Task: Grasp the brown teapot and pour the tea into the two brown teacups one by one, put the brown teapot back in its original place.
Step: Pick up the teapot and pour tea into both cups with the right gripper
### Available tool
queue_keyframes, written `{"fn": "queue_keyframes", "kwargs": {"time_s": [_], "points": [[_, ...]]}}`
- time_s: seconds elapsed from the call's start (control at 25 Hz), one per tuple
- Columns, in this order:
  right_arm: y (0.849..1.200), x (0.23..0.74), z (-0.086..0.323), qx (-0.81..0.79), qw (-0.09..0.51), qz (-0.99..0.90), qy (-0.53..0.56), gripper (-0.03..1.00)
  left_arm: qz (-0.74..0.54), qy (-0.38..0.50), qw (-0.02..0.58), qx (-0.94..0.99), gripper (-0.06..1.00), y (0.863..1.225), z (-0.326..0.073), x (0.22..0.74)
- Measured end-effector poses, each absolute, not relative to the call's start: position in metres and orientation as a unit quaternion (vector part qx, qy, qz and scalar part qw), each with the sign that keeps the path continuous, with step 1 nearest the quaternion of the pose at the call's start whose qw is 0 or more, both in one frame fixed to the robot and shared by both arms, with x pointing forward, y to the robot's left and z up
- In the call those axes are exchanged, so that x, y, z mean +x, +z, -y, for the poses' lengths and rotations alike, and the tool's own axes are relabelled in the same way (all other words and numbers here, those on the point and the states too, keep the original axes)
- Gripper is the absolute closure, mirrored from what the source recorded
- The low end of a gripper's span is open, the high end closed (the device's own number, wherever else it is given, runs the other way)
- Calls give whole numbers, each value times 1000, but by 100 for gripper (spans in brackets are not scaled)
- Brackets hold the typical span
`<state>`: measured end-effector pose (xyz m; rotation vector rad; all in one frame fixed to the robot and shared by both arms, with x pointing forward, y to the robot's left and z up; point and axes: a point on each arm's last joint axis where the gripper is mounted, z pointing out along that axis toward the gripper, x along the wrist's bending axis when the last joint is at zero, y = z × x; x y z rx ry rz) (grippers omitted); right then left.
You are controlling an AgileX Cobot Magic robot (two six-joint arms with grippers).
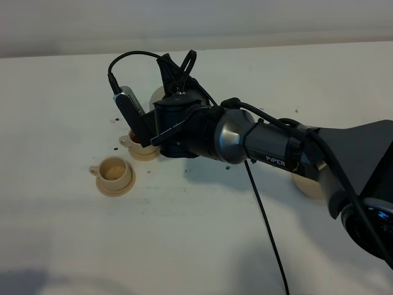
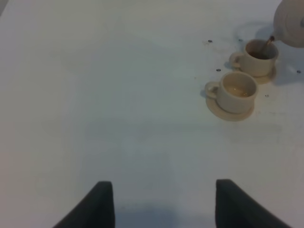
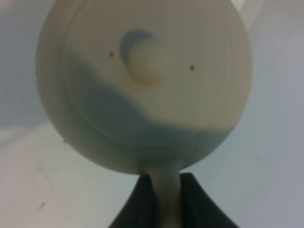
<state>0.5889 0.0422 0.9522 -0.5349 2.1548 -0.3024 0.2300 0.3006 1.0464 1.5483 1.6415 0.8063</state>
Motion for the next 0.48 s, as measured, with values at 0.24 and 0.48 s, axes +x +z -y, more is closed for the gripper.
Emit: {"fn": "queue_keyframes", "kwargs": {"time_s": [0.24,0.48], "points": [[954,590,-42,-226,444,-857,-129,85,-638,313,364,602,47,1046,-301,230],[955,591,-43,-231,448,-854,-129,85,-638,313,364,602,47,1046,-301,230]]}}
